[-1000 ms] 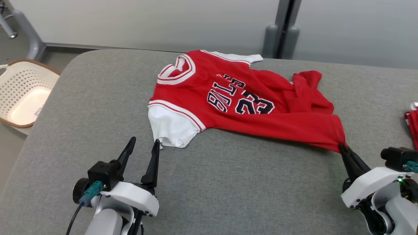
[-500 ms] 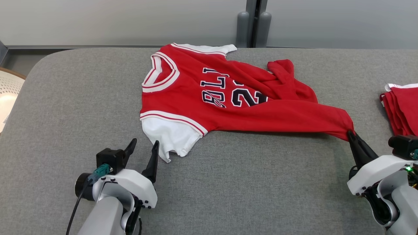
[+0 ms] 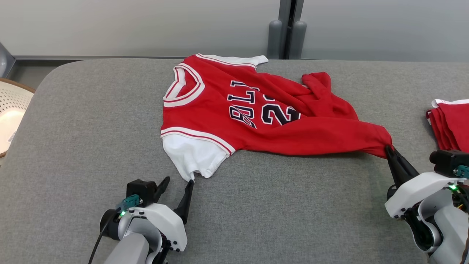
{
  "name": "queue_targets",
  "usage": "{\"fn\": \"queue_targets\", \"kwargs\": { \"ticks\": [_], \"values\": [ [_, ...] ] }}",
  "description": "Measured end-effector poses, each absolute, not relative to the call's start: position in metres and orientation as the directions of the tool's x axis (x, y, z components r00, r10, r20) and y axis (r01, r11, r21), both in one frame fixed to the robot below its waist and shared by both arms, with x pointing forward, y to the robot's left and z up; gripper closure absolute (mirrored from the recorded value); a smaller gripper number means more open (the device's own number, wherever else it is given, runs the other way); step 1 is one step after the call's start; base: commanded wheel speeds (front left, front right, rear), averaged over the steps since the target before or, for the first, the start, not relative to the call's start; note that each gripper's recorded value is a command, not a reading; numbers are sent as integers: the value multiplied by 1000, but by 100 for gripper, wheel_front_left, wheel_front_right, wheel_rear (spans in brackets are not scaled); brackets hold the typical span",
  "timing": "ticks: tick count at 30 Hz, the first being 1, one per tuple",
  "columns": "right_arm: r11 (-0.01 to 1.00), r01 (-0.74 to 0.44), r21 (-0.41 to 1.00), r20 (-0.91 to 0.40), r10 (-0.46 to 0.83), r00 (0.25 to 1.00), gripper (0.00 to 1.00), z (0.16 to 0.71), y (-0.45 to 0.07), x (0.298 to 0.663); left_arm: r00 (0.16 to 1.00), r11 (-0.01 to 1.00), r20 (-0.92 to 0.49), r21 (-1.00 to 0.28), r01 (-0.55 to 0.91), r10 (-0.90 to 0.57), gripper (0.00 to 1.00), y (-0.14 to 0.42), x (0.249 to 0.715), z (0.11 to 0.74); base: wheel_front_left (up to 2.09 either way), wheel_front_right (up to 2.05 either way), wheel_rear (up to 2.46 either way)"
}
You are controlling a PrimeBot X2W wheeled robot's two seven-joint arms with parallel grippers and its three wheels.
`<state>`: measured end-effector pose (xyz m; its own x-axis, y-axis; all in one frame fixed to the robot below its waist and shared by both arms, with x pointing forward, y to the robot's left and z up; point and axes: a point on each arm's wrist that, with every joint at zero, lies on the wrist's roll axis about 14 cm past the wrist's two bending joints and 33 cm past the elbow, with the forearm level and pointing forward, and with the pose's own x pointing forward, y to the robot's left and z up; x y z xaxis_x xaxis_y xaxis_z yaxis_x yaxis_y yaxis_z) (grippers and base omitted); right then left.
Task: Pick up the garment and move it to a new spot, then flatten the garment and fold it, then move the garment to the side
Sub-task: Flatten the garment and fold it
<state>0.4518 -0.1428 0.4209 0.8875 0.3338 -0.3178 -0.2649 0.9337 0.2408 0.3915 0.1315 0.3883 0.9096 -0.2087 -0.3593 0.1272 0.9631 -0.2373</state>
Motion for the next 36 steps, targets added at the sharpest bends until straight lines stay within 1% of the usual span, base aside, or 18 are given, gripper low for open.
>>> {"fn": "queue_targets", "kwargs": {
  "ticks": [4, 8, 24, 32, 33, 34, 35, 36],
  "values": [
    [936, -265, 229, -321, 330, 888, 100, 422, -146, 450, 885, 962, -409, -236, 135, -225, 0, 127, 389, 378, 0, 0, 0],
    [939, -261, 223, -325, 324, 889, 100, 423, -151, 450, 884, 962, -412, -241, 127, -220, 0, 127, 393, 377, 0, 0, 0],
    [940, -270, 209, -340, 329, 881, 100, 420, -151, 455, 873, 926, -418, -365, 94, -253, 0, 112, 402, 376, 0, 0, 0],
    [940, -276, 201, -347, 332, 877, 100, 418, -150, 458, 835, 920, -474, -381, 91, -278, 0, 105, 405, 366, 0, 0, 0],
    [940, -276, 201, -347, 332, 877, 100, 418, -150, 458, 831, 920, -480, -382, 91, -281, 22, 104, 405, 365, 0, 0, 0],
    [940, -276, 201, -348, 332, 877, 100, 418, -150, 458, 829, 919, -482, -383, 93, -284, 77, 104, 406, 365, 0, 0, 0],
    [940, -276, 201, -348, 332, 877, 100, 418, -150, 458, 825, 920, -486, -380, 98, -288, 100, 103, 405, 364, 0, 0, 0],
    [940, -276, 201, -348, 332, 877, 100, 418, -150, 458, 823, 921, -489, -377, 101, -290, 100, 103, 405, 364, 0, 0, 0]
  ]
}}
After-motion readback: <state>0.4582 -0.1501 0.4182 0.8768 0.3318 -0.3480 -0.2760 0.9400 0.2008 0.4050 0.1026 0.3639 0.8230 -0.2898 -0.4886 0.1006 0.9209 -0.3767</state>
